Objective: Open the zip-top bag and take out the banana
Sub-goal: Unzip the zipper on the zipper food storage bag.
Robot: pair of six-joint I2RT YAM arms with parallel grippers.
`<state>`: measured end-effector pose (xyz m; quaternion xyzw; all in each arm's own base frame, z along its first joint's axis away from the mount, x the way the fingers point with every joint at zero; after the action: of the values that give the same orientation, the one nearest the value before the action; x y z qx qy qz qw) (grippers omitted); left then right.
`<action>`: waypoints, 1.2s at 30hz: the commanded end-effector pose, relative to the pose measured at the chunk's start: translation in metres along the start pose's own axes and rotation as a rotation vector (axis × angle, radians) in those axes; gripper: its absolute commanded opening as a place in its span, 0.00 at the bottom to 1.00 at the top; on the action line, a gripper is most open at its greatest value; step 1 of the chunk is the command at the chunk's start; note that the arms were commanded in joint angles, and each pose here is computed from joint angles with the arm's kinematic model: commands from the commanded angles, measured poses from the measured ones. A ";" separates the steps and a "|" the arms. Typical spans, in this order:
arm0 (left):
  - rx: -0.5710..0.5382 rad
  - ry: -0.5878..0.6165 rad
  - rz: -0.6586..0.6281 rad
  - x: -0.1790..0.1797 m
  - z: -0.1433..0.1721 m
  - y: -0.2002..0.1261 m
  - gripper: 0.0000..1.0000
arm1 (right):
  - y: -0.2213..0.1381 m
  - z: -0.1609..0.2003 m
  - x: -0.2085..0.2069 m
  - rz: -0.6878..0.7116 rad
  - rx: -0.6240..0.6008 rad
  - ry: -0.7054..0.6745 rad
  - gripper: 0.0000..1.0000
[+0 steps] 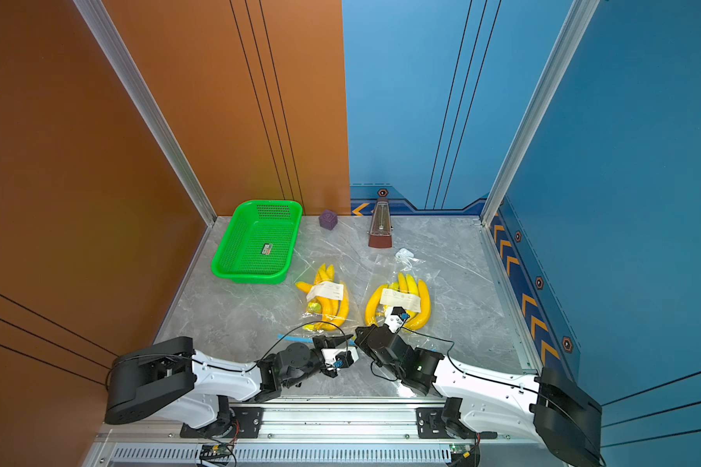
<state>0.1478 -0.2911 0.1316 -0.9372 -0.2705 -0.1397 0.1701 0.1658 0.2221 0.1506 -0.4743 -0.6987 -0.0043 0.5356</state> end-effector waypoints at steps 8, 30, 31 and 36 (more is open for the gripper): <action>-0.024 0.027 -0.067 0.011 -0.015 0.010 0.27 | -0.001 0.001 -0.001 0.006 -0.004 -0.007 0.00; 0.064 0.051 -0.095 0.009 0.010 0.014 0.17 | -0.007 -0.002 0.002 -0.010 -0.022 -0.005 0.00; 0.068 0.052 -0.100 0.009 0.010 0.014 0.16 | -0.007 -0.002 0.002 -0.009 -0.021 -0.008 0.00; 0.073 0.069 -0.128 0.008 0.007 0.018 0.11 | -0.004 0.002 0.003 -0.008 -0.012 -0.011 0.00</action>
<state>0.1601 -0.2971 0.1293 -0.9204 -0.3081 -0.1619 0.1783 0.1652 0.2177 0.1513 -0.4848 -0.6955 -0.0074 0.5304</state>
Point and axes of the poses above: each gripper's point midway between its finger pads, its own y axis out along the fingers, its own x axis along the line the jaws close on, z = x × y, the point moved 6 cm from there along -y, back along the fingers, and after that the axes turned 14 degrees about -y, right-handed, at the moved point
